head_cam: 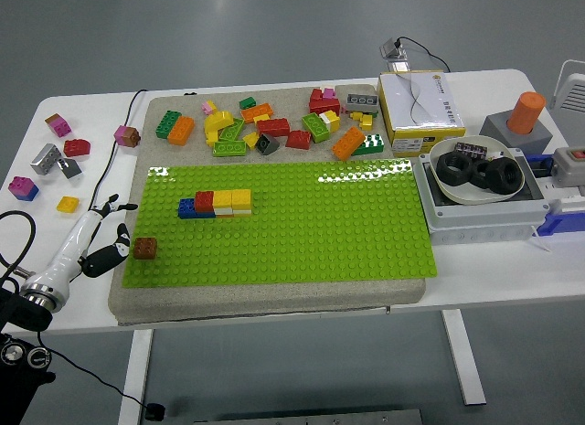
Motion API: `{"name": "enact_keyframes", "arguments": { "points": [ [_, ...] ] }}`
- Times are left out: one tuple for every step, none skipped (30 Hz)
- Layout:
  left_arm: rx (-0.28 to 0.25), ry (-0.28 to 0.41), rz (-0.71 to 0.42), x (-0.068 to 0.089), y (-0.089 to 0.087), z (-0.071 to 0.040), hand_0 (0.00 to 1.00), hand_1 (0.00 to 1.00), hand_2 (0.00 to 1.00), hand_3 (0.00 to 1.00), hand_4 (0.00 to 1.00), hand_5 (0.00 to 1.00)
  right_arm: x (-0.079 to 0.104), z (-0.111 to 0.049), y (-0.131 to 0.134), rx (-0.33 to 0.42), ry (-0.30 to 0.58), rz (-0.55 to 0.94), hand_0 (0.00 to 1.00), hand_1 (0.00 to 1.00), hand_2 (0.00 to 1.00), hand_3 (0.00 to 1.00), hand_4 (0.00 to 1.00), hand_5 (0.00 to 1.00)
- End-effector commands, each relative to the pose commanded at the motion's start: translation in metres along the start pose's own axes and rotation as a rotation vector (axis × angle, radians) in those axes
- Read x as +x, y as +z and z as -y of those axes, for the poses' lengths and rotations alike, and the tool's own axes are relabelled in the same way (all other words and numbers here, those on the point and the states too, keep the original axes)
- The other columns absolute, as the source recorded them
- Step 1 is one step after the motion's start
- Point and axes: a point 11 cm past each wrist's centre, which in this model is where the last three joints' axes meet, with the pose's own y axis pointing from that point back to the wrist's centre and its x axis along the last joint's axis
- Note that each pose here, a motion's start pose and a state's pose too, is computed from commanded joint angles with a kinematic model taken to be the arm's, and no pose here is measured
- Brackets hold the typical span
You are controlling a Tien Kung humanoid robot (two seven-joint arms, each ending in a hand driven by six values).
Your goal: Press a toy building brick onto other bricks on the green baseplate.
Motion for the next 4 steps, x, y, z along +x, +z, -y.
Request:
{"name": "enact_keyframes", "arguments": {
  "points": [
    [-0.001, -0.008, 0.017, 0.0047, 0.0025, -0.0007, 0.992, 0.99, 0.998, 0.769, 0.525, 0.002, 0.0007, -0.0001, -0.0006, 0.001, 0.001, 0.001, 0.59, 0.586, 0.653, 0.657, 0.656, 0.829],
    [0.002, -0.018, 0.032, 0.0078, 0.0037, -0.0011, 0.992, 0.99, 0.998, 0.769, 0.525, 0.002, 0.0014, -0.0001, -0.001, 0.002, 0.002, 0.002, 0.59, 0.586, 0.653, 0.657, 0.656, 0.829],
    [0.006, -0.028, 0.046, 0.0101, 0.0044, -0.0013, 0.992, 0.99, 0.998, 0.769, 0.525, 0.002, 0.0019, -0.0002, -0.0014, 0.003, 0.003, 0.003, 0.59, 0.586, 0.653, 0.657, 0.656, 0.829],
    [0.016, -0.045, 0.071, 0.0125, 0.0048, -0.0013, 0.992, 0.99, 0.998, 0.769, 0.525, 0.002, 0.003, -0.0003, -0.0023, 0.005, 0.005, 0.004, 0.59, 0.586, 0.653, 0.657, 0.656, 0.829]
  ]
}}
